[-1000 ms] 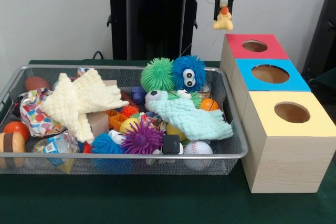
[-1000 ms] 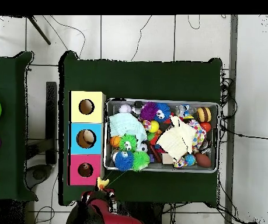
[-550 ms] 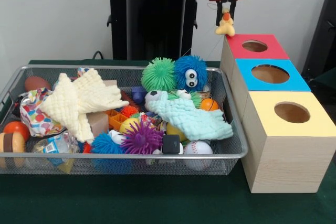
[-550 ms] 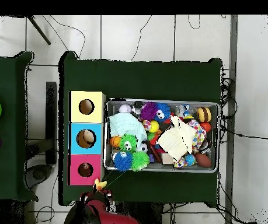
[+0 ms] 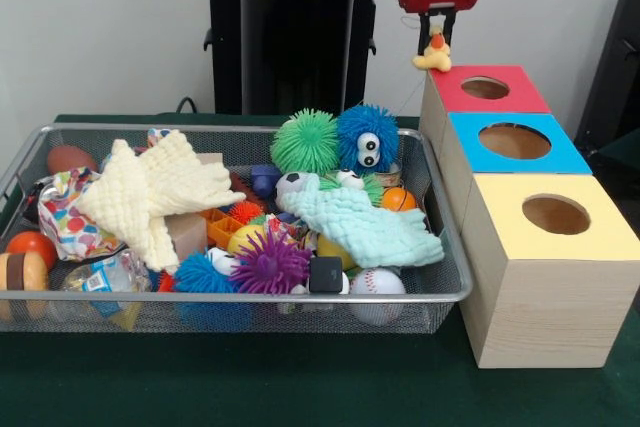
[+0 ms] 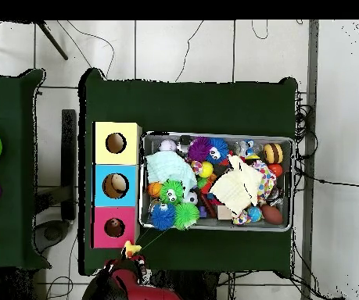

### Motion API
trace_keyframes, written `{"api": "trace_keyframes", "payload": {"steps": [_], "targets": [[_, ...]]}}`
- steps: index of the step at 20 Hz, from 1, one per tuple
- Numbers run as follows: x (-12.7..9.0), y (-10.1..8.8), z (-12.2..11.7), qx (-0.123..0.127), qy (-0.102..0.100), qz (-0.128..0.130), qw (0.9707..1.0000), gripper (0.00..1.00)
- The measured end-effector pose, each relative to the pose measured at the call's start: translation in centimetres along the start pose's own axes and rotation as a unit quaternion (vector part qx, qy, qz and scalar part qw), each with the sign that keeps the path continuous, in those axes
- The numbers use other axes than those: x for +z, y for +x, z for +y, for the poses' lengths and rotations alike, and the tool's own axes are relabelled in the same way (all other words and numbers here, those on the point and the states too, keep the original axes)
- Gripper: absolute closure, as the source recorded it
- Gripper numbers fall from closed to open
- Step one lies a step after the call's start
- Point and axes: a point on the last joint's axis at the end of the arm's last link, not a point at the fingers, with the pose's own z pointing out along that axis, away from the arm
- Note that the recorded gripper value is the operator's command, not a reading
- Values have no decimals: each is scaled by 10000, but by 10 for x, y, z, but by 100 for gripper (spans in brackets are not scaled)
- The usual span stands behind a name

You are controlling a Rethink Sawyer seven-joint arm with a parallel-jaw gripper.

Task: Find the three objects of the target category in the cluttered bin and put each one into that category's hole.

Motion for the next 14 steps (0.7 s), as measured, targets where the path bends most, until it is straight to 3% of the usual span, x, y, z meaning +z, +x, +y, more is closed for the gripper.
{"api": "trace_keyframes", "payload": {"steps": [7, 14], "targets": [[9, 6, 6, 225, 7, 43, 9997, 100], [14, 13, 22, 286, 18, 39, 9996, 100]]}}
